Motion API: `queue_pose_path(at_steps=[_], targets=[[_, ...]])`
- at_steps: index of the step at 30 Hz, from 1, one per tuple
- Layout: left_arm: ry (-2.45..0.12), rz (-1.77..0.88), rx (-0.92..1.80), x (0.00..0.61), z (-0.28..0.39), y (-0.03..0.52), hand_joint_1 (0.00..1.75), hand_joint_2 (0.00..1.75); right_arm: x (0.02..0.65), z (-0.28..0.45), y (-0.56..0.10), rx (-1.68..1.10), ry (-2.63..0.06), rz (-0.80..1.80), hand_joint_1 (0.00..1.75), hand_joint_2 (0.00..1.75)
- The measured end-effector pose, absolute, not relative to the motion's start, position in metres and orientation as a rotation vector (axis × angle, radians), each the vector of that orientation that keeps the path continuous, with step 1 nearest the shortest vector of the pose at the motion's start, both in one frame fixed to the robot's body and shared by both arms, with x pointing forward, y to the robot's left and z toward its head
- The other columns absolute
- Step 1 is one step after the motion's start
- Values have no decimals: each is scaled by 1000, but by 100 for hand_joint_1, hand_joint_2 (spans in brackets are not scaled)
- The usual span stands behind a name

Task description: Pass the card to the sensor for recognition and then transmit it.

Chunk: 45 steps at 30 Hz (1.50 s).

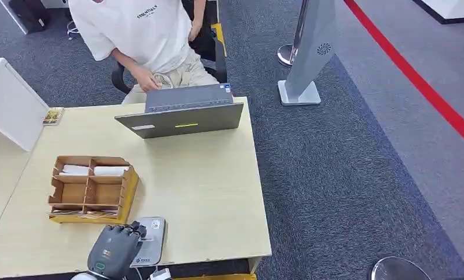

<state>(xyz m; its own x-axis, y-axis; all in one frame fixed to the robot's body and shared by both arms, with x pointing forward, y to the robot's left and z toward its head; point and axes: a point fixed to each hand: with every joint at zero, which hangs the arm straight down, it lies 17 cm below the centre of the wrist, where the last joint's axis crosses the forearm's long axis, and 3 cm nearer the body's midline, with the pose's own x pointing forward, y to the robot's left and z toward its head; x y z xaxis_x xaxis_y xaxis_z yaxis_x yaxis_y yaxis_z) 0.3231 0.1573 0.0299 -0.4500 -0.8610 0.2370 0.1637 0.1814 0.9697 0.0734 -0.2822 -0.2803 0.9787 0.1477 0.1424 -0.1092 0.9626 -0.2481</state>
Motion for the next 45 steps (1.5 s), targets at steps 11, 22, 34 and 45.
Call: queue_pose_path(at_steps=[11, 22, 34, 45], targets=[[-1471, -1458, 623, 320, 9, 163, 175, 175, 74, -280, -282, -242, -160, 134, 0, 175], [-1697, -1321, 1023, 369, 94, 176, 175, 175, 75, -280, -281, -241, -165, 166, 0, 175], [-1986, -1045, 1431, 423, 238, 218, 175, 175, 81, -279, -279, -238, -183, 234, 0, 175], [-2001, -934, 1677, 469, 322, 262, 175, 175, 85, -279, -277, -232, -187, 276, 0, 175]])
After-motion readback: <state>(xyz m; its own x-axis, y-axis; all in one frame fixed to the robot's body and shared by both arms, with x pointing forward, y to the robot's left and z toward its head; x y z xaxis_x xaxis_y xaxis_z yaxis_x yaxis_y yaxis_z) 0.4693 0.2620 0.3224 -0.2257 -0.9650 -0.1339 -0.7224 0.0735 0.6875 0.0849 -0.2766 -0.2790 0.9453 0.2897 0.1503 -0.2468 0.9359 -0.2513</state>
